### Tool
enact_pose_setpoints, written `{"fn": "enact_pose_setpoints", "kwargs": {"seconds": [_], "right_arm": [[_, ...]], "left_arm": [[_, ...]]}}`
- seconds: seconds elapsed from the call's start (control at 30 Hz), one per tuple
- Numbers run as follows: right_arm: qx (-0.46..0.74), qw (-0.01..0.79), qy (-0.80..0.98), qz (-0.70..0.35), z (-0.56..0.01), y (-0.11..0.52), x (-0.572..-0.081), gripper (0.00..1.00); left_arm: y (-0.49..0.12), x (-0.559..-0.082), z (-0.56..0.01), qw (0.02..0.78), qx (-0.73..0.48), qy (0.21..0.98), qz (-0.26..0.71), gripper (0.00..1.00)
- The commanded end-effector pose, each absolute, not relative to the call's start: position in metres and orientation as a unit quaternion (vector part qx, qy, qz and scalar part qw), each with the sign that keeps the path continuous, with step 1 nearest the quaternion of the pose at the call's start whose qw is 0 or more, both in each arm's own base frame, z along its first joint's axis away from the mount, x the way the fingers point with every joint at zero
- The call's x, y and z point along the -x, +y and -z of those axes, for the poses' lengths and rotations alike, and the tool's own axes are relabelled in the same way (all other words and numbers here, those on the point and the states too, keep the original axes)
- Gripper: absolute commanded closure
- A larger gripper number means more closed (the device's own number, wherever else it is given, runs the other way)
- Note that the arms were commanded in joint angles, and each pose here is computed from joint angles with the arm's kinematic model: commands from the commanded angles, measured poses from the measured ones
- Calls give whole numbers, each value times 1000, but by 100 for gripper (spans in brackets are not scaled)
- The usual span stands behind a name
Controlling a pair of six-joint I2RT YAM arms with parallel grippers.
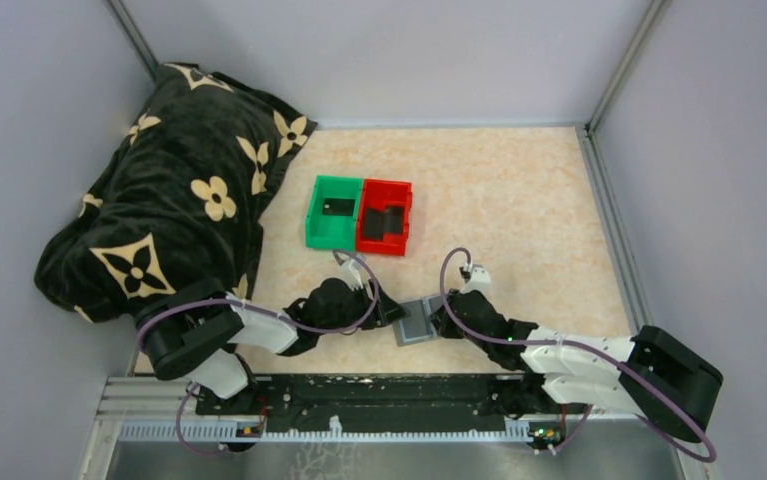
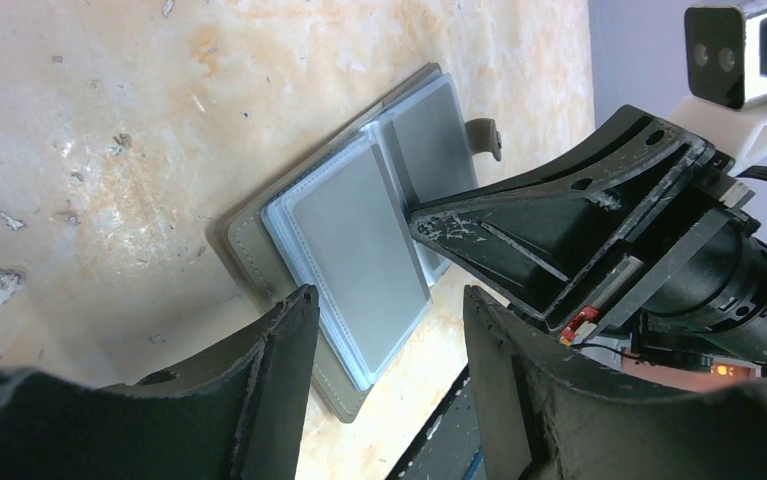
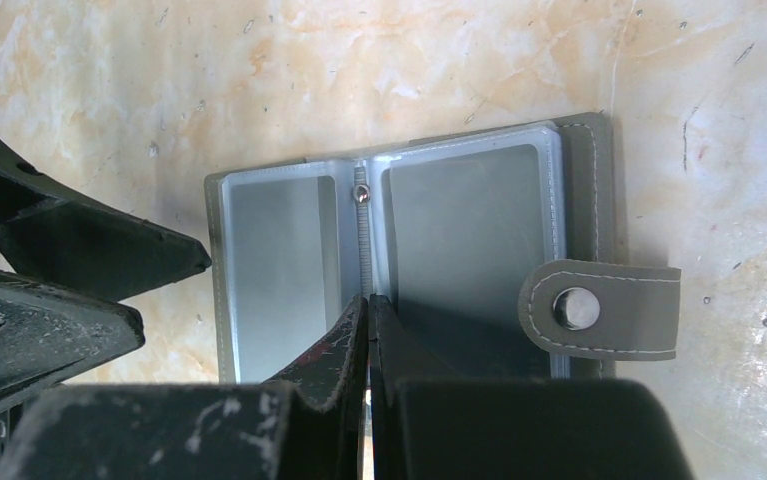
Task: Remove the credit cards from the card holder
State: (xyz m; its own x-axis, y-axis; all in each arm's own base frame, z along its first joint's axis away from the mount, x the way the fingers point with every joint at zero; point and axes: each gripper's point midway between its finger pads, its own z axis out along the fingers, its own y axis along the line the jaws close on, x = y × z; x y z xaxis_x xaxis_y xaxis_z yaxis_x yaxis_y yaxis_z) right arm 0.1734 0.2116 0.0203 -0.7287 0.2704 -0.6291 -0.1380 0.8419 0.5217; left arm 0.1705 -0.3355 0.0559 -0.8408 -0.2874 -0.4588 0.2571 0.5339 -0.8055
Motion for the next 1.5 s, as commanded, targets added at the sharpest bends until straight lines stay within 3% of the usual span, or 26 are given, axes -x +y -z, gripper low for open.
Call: {"fn": "enact_pose_setpoints", "kwargs": {"seconds": [0.0, 1.47], "right_arm": [[-28, 379, 877, -293, -36, 224, -179, 100], [-32, 381, 878, -289, -35, 220, -179, 100]], "left_arm": [[-339, -170, -55, 277, 12, 826, 491, 39], [-352, -173, -69, 280, -13, 819, 501, 40]]}}
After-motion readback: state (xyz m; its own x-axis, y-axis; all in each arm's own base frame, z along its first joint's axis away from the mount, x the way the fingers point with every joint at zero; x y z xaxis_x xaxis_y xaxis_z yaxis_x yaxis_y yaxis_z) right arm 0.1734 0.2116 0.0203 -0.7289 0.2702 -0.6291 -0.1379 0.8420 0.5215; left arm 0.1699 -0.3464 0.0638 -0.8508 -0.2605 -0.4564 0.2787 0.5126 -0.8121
